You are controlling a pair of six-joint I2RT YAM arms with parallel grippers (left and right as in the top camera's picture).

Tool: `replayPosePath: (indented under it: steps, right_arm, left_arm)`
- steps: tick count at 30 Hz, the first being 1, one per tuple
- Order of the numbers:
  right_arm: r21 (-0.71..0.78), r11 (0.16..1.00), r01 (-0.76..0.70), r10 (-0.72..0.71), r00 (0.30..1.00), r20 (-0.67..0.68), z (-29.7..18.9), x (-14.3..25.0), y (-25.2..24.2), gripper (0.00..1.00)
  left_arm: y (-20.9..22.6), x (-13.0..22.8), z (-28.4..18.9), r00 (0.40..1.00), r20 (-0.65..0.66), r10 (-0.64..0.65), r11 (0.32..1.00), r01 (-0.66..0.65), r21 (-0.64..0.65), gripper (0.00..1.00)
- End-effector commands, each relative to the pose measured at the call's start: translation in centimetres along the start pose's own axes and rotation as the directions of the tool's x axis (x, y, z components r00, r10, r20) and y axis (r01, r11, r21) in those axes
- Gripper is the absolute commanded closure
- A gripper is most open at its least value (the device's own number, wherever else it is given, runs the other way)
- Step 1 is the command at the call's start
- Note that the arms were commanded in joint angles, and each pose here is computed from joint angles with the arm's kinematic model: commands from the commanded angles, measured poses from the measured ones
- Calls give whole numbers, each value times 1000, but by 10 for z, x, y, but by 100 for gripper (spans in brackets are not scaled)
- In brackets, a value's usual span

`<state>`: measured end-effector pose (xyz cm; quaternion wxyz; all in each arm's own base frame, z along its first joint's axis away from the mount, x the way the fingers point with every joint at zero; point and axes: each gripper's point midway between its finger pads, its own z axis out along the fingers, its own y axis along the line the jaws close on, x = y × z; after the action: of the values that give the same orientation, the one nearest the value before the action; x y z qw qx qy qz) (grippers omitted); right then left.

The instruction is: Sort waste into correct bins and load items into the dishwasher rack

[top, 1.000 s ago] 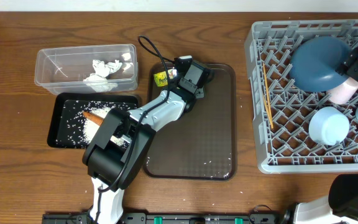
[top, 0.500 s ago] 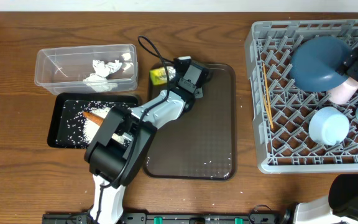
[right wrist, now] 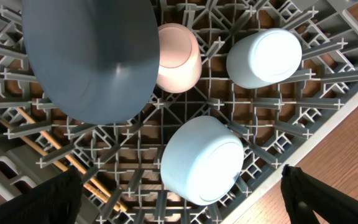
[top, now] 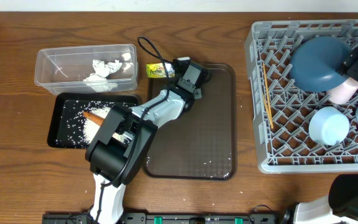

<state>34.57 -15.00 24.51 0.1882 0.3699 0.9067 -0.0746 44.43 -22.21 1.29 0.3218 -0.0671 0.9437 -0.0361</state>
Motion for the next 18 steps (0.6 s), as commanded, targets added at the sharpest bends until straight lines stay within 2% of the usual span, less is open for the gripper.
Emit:
replayPosePath:
  steps: [1, 5, 11, 18]
  right_arm:
    - [9, 1000, -8, 8, 1000, -11, 4, 0, -2, 1]
    - [9, 1000, -8, 8, 1000, -11, 4, 0, -2, 1]
    - [9, 1000, -8, 8, 1000, -11, 4, 0, -2, 1]
    - [9, 1000, -8, 8, 1000, -11, 4, 0, -2, 1]
  left_arm:
    - [-9, 0, -17, 1000, -9, 13, 999, -13, 30, 94]
    - [-23, 5, -38, 999, -38, 17, 997, -14, 76, 94]
    - [-29, 12, -63, 994, -84, -71, 993, 78, 83, 94]
    - [-31, 20, -68, 988, -134, -80, 990, 94, 101, 94]
